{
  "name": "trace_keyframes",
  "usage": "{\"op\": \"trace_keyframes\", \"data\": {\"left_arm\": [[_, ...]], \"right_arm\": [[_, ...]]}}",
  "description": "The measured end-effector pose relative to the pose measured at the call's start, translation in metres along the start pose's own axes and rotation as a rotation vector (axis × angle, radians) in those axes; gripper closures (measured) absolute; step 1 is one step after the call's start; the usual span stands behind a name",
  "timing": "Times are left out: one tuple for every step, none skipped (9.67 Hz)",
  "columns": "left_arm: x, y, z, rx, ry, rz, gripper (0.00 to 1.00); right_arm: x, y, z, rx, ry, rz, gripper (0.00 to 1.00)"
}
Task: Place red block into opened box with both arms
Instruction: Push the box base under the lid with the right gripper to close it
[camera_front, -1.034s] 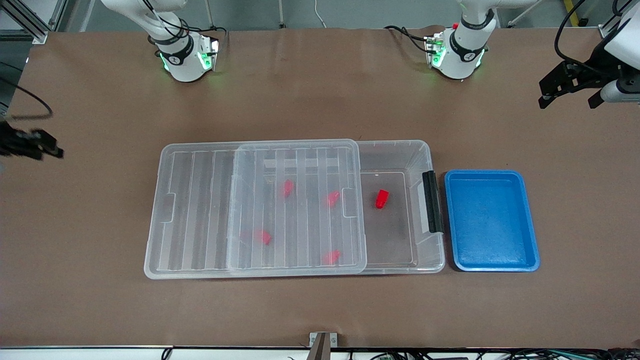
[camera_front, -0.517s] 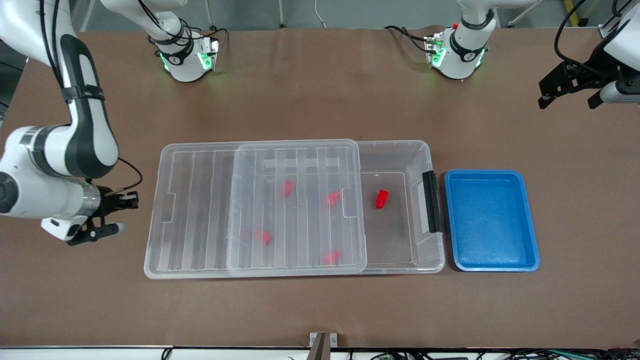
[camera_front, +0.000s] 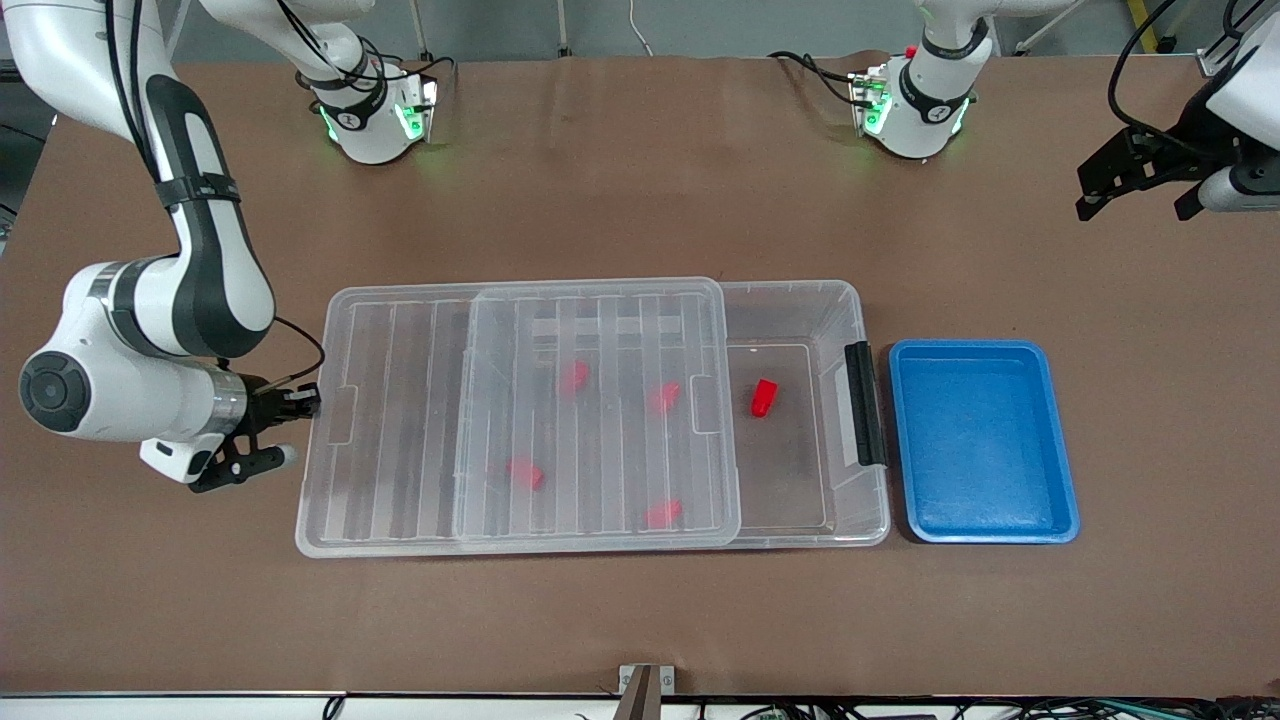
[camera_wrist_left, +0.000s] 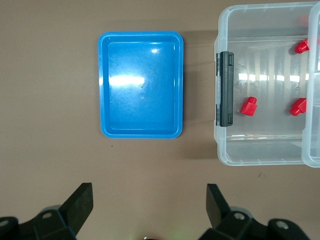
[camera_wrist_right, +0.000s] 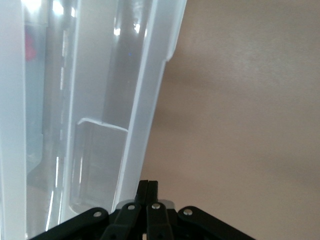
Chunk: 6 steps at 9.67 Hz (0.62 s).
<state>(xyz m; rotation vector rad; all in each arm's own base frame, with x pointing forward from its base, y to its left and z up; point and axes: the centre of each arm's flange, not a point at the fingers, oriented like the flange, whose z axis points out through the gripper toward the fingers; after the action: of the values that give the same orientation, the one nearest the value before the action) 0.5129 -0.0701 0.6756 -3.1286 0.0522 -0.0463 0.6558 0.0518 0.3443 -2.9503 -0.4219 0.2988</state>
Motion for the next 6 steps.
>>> {"op": "trace_keyframes", "data": {"left_arm": [[0.0,0.001,0.0,0.0,0.0,0.002,0.0],[0.0,0.001,0.0,0.0,0.0,0.003,0.0],[0.0,0.001,0.0,0.0,0.001,0.003,0.0],[0.0,0.002,-0.001,0.0,0.004,0.003,0.0],[0.0,0.001,-0.002,-0.001,0.008,0.003,0.0],[0.0,0.001,-0.004,-0.001,0.012,0.003,0.0]], "right_arm": [[0.003,-0.013,0.002,0.004,-0.001,0.008,0.99],[0.006,-0.03,0.004,0.008,-0.002,0.012,0.99],[0.01,-0.048,0.007,0.019,-0.002,0.008,0.99],[0.012,-0.06,0.009,0.035,-0.001,0.012,0.99],[0.013,-0.066,0.011,0.046,-0.001,0.023,0.99],[0.015,-0.071,0.014,0.049,-0.004,0.031,0.99]]}}
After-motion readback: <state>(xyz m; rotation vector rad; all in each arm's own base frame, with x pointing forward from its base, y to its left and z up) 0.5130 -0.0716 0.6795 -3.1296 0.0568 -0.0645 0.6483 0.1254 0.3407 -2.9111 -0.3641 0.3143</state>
